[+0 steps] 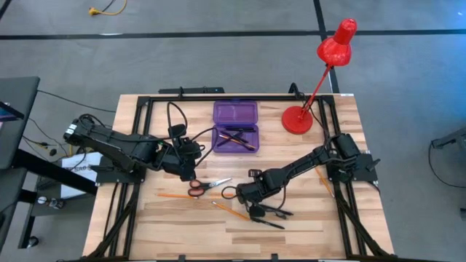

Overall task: Pick & place school supplies into a supply box
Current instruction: Put the yellow pencil into the purple supply box

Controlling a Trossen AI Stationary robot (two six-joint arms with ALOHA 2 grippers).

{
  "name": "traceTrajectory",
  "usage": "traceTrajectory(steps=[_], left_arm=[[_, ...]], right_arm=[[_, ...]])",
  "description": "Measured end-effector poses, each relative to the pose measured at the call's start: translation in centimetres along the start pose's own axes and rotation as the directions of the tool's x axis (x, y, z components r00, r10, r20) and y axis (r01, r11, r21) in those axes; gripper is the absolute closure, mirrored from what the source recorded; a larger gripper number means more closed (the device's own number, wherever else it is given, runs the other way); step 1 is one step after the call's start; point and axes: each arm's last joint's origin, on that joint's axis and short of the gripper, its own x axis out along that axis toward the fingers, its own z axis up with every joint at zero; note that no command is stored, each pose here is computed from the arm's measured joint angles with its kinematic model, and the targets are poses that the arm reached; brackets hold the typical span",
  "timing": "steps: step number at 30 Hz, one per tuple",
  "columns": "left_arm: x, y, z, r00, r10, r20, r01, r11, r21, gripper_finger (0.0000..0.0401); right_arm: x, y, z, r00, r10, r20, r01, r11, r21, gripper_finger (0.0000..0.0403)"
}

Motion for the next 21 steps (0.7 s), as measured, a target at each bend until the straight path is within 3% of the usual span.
traceTrajectory(steps=[12,21], left_arm=[[0.0,0.0,0.0,1.000,-0.002,0.000,0.002,1.000,0.004,0.0278],[0.0,0.0,0.0,1.000,-0.001,0.000,0.001,1.000,0.004,0.0278]], right_arm=[[-5.2,-1.5,0.2,0.993,-0.093,0.073,0.091,0.996,0.025,0.0402],[-6.0,-7.3,0.0,0.980,-0.199,-0.024,0.201,0.972,0.118,0.0402]])
